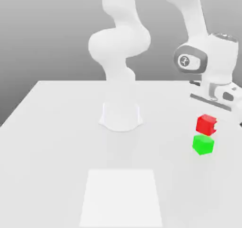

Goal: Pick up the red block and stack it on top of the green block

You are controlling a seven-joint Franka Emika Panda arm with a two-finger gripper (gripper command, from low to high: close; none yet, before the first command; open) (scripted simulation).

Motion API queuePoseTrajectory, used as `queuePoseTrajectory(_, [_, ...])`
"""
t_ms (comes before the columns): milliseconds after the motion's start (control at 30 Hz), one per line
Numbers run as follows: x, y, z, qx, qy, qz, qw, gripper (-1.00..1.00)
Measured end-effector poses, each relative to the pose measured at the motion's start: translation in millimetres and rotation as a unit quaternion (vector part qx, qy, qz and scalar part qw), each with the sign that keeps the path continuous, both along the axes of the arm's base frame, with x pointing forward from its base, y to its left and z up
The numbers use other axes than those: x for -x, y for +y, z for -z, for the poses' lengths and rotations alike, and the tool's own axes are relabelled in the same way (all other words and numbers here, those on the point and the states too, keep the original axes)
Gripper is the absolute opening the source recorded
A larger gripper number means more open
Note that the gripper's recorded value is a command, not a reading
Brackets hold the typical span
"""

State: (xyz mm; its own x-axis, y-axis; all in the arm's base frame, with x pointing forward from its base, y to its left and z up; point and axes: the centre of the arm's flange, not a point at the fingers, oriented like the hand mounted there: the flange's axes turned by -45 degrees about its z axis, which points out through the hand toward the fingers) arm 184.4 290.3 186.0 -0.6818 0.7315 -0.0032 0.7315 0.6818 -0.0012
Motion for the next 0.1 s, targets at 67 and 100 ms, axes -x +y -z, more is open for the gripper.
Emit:
queuePoseTrajectory(67, [0.7,-0.2,4.6,0.000,0.000,-0.001,1.000,1.00])
queuePoseTrajectory(100, [0.7,-0.3,4.6,0.000,0.000,0.000,1.000,1.00])
